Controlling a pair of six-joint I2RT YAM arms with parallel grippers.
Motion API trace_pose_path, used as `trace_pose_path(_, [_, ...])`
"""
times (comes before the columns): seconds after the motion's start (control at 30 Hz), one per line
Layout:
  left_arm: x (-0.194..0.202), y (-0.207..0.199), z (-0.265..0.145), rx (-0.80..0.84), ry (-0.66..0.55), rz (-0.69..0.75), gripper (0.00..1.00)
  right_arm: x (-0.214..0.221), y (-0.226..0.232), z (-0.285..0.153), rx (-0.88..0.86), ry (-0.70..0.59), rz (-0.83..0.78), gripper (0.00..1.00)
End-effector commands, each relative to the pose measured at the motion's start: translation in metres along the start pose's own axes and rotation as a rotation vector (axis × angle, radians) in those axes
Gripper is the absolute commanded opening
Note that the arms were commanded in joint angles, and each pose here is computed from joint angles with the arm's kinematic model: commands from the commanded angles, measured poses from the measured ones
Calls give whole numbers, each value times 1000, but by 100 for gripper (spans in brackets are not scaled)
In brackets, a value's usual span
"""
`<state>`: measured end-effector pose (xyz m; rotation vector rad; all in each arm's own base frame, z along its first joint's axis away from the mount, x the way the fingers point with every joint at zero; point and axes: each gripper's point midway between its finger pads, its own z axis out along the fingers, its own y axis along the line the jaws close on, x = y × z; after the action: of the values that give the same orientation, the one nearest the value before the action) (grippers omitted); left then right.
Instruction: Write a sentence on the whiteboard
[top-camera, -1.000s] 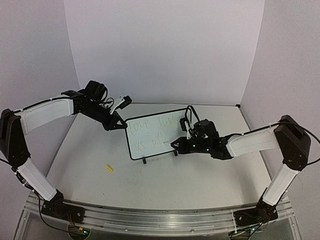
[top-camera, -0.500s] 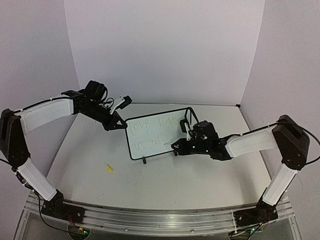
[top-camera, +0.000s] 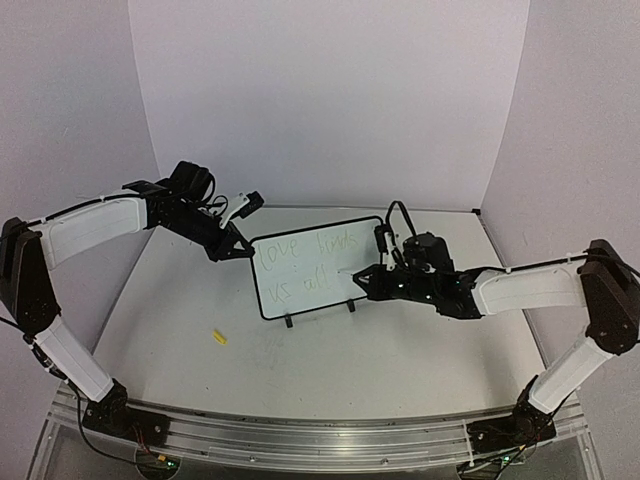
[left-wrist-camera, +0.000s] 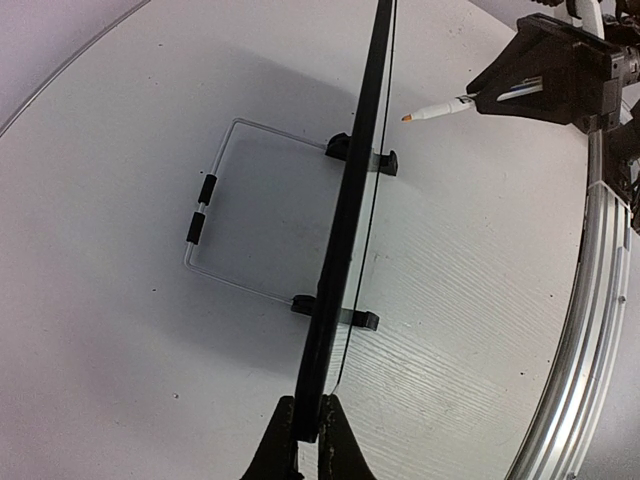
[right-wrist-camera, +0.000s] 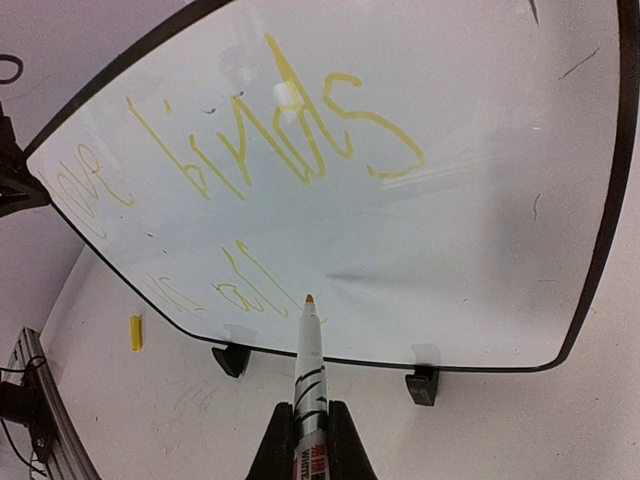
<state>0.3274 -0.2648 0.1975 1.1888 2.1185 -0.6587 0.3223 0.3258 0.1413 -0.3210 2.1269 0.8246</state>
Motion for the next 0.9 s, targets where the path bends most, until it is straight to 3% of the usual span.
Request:
trace_pose_path(0.0, [3,18,-7,-115,19,53,0,11,-9,2,19,29,4,0])
trace_pose_path(0.87, [4,19,-6,-117,23,51,0,13,-20,26,68,26,2,0])
